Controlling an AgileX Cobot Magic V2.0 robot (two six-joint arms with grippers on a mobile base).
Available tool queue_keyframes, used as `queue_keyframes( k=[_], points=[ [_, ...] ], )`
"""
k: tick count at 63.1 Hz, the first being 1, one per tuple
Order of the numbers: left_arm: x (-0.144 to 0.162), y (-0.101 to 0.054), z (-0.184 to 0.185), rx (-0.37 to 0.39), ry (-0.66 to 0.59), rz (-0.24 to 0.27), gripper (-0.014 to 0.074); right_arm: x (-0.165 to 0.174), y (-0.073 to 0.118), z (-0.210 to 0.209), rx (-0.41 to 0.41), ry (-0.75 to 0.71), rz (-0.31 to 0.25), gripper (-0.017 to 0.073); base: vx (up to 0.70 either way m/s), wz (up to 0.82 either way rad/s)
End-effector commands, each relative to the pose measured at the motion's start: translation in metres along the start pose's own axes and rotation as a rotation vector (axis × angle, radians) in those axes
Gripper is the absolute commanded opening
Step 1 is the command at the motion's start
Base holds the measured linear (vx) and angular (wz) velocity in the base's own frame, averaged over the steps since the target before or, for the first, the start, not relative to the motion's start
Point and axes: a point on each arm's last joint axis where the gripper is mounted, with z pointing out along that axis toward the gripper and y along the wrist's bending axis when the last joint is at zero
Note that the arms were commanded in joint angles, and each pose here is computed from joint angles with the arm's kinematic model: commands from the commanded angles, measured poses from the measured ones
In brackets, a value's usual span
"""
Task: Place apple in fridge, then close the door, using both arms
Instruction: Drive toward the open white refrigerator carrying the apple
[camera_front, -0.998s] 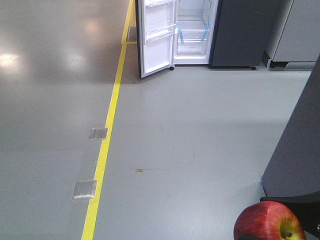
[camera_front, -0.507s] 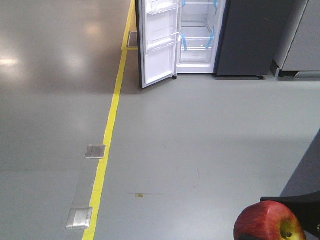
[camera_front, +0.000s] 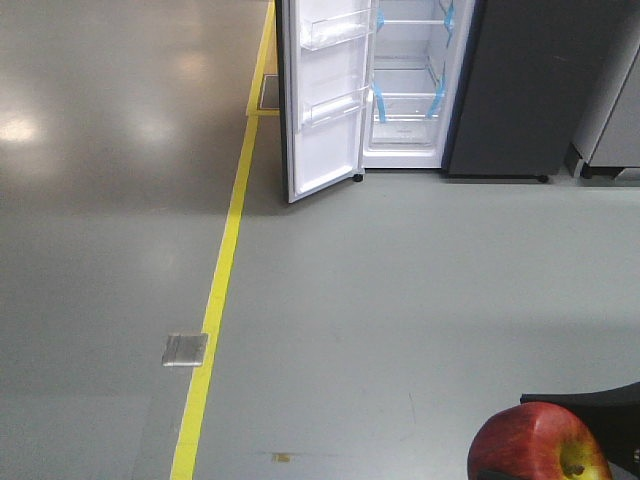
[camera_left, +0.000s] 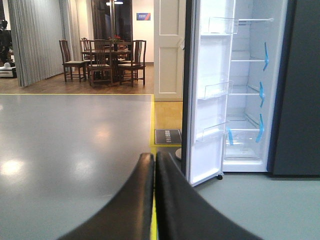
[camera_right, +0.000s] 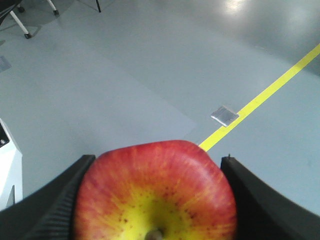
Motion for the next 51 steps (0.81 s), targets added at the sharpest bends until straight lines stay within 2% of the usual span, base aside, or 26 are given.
queue_keyframes(
  k=[1,51],
  points=[
    [-0.0002,0.0000,-0.0007,0.003,-0.065,-0.005,-0.0006,-0.0128,0.0003,-0.0043,0.011,-0.079,0.013,0.0328,0.38,0.02],
    [-0.0002,0.0000,-0.0007,0.003,-0.065,-0.005,-0.0006,-0.0128,0.0003,-0.0043,0.011,-0.079,0.013,0.0328,0.36,-0.02]
  ],
)
